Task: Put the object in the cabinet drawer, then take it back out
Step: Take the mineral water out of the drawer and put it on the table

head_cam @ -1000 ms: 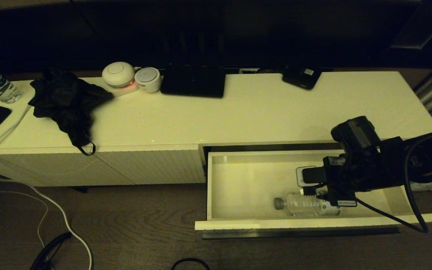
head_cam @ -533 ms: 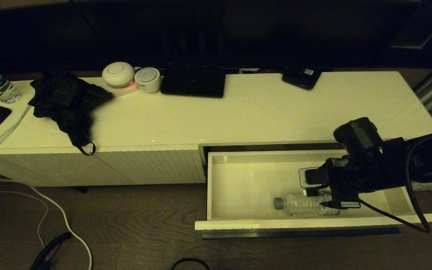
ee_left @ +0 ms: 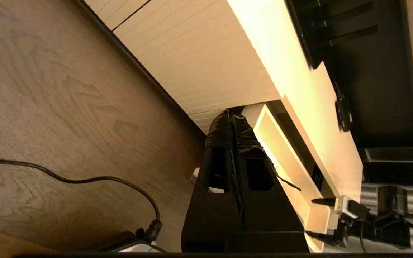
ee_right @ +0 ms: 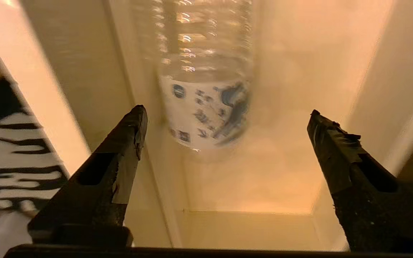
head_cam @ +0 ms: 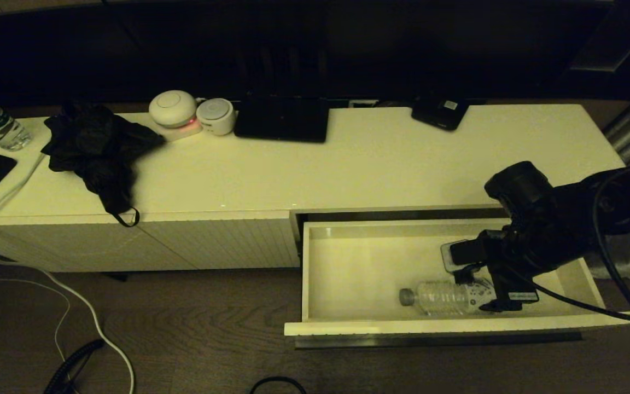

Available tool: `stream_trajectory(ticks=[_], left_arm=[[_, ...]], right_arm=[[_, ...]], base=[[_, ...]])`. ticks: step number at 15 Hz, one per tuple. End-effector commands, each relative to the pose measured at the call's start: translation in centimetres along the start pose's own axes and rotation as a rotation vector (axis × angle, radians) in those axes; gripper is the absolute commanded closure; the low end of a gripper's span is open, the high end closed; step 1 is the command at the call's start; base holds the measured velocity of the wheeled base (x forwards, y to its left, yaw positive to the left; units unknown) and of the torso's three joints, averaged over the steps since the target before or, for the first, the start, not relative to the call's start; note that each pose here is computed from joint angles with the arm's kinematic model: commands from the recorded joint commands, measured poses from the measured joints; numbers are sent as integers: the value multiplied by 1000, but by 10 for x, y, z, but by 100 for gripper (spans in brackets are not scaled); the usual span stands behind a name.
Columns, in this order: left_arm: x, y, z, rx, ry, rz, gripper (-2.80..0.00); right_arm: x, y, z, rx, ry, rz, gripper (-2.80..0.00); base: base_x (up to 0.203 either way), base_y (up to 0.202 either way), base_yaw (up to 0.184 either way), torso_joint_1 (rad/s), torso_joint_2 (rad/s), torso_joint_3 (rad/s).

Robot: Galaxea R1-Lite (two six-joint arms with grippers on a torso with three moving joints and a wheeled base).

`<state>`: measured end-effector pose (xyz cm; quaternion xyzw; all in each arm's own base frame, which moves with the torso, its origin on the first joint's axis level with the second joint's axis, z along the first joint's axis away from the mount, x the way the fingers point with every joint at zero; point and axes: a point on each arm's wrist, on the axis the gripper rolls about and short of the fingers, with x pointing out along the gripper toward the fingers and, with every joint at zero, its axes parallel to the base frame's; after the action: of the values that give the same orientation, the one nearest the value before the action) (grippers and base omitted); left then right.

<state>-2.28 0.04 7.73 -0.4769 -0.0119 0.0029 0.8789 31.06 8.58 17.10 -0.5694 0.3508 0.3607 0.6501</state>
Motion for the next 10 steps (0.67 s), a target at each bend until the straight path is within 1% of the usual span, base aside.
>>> stream_trajectory(ticks=[1,4,10], left_arm=[[0,0,0,-6,-1,-1,0],[0,0,0,-6,-1,-1,0],[0,0,0,-6,-1,-1,0]], right_arm=[[13,-4,1,-5,3,32,-280],[22,-1,1,-6,13,60,-280],[23,-3,2,-3,-2,58,-280]], base=[[0,0,0,0,0,0],[0,0,0,0,0,0],[0,0,0,0,0,0]])
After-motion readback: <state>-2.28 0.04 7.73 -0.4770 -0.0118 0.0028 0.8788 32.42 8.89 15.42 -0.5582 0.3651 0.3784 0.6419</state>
